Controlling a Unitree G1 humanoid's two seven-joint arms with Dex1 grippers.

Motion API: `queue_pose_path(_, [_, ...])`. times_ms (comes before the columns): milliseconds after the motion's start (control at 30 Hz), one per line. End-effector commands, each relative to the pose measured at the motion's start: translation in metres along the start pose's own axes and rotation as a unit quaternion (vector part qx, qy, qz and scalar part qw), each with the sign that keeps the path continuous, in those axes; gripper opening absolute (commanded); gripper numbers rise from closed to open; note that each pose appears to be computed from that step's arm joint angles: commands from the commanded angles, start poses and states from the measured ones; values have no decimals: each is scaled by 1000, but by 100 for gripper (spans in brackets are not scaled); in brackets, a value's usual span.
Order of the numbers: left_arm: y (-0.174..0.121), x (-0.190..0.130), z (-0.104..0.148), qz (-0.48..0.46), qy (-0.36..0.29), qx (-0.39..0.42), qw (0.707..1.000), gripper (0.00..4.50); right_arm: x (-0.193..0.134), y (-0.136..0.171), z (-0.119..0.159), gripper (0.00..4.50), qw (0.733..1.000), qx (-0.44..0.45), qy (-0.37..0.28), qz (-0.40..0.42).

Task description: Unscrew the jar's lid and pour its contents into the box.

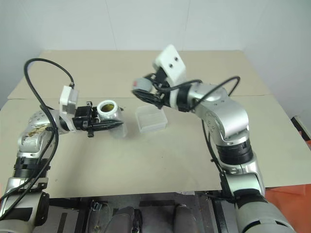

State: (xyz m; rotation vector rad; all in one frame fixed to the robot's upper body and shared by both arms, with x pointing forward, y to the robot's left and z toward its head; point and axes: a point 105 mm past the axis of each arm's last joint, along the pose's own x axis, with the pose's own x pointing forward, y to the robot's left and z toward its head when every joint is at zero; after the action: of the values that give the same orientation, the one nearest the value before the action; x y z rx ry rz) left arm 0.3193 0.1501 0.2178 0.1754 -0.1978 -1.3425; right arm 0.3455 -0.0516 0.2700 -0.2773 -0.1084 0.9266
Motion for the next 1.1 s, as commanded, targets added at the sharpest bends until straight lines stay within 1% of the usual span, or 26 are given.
queue_pose_path(33, [12, -5, 21, 49, -27, 41, 998, 201, -27, -28, -14, 277, 995, 10, 13, -95])
queue_pose_path(133, [15, -9, 22, 73, -29, 50, 996, 201, -46, -39, -37, 277, 988, 44, 38, -146])
queue_pose_path(233, [20, -11, 23, 99, -34, 52, 993, 201, -61, -47, -69, 277, 976, 68, 76, -192])
queue_pose_path(400, [18, -7, 22, 101, -43, 44, 993, 201, -67, -48, -122, 277, 959, 93, 129, -235])
queue_pose_path(500, [15, -4, 20, 99, -43, 42, 993, 201, -68, -51, -141, 277, 952, 94, 139, -255])
queue_pose_path(567, [12, -3, 19, 93, -43, 37, 994, 201, -69, -49, -148, 348, 952, 94, 141, -254])
queue_pose_path(600, [11, -3, 19, 90, -43, 35, 994, 201, -69, -48, -150, 362, 953, 91, 142, -251])
queue_pose_path(633, [10, -3, 18, 87, -41, 34, 995, 201, -71, -44, -152, 392, 956, 87, 148, -239])
queue_pose_path(667, [9, -3, 18, 85, -39, 33, 995, 201, -72, -41, -153, 429, 958, 82, 151, -227])
queue_pose_path(700, [8, -3, 17, 83, -37, 32, 995, 201, -75, -38, -152, 448, 962, 75, 155, -214])
queue_pose_path(800, [7, -2, 16, 78, -31, 31, 996, 201, -82, -34, -150, 448, 967, 55, 164, -189])
queue_pose_path(933, [13, 0, 16, 90, -31, 44, 994, 201, -95, -29, -124, 448, 979, 25, 160, -122])
queue_pose_path(1000, [23, 5, 17, 120, -23, 76, 990, 201, -95, -23, -103, 448, 986, 31, 143, -79])
queue_pose_path(1033, [32, 11, 17, 147, -12, 107, 983, 201, -95, -19, -90, 448, 989, 38, 132, -55])
queue_pose_path(1067, [41, 17, 16, 174, 2, 142, 974, 201, -94, -16, -79, 448, 991, 44, 124, -33])
queue_pose_path(1100, [52, 25, 16, 211, 22, 189, 959, 201, -92, -12, -71, 448, 991, 46, 121, -12])
